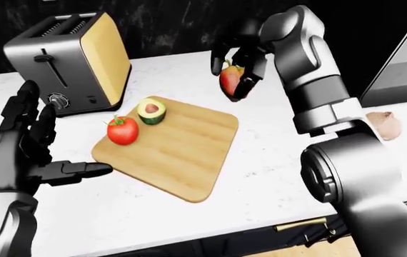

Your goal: Place the avocado, onion, tomato and bell pepper on the cutting board.

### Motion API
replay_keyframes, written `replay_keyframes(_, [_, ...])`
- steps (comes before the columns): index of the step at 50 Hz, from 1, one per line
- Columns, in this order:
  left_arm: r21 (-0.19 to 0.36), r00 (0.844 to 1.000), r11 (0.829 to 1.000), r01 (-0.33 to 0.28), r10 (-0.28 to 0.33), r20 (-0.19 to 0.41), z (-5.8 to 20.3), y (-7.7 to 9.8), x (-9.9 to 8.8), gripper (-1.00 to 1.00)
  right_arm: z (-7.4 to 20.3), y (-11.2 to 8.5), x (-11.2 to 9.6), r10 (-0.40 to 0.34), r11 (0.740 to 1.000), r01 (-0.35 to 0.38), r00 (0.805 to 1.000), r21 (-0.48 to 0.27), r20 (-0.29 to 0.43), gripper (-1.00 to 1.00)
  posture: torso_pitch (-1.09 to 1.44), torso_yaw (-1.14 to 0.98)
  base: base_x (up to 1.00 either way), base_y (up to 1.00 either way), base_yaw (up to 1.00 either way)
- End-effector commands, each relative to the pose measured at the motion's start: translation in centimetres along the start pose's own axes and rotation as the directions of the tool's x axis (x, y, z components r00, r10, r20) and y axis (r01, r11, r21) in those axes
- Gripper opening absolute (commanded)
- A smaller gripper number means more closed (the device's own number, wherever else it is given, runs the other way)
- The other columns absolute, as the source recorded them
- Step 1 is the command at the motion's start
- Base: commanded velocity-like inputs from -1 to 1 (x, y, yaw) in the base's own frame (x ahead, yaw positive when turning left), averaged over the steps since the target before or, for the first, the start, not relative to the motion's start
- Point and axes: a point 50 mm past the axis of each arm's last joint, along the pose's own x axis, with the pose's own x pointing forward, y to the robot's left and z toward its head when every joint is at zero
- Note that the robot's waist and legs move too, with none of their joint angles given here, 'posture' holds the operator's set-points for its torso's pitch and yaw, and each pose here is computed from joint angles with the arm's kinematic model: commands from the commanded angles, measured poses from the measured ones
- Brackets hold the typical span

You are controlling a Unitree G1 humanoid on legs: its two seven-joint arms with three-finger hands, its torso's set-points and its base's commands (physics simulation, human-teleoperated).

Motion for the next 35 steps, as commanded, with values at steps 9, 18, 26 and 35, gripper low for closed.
replay_keyframes(9, [0.013, 0.999, 1.0, -0.02, 0.02, 0.045, 1.2, 0.3, -0.1, 1.0, 2.8, 0.2, -1.0, -0.004, 0.999, 0.01, 0.995, -0.052, 0.098, -0.75, -0.05, 0.04, 0.0, 0.0, 0.0])
replay_keyframes(18, [0.02, 0.999, 1.0, -0.016, 0.016, 0.042, 1.2, 0.2, 0.1, 1.0, 3.2, 2.8, -1.4, 0.073, 0.997, -0.067, 0.986, -0.04, 0.15, -0.76, -0.1, 0.04, 0.0, 0.0, 0.0])
replay_keyframes(26, [0.028, 0.999, 0.999, -0.019, 0.017, 0.043, 1.2, 0.2, 0.0, 1.0, 3.7, 4.7, -1.8, 0.137, 0.99, -0.13, 0.973, -0.048, 0.185, -0.75, -0.15, 0.04, 0.0, 0.0, 0.0])
replay_keyframes(35, [0.021, 0.997, 1.0, 0.018, -0.019, 0.077, 1.4, -0.2, -0.2, 1.0, 4.2, 5.9, -1.2, 0.178, 0.984, -0.169, 0.964, -0.059, 0.198, -0.75, -0.16, 0.07, 0.0, 0.0, 0.0])
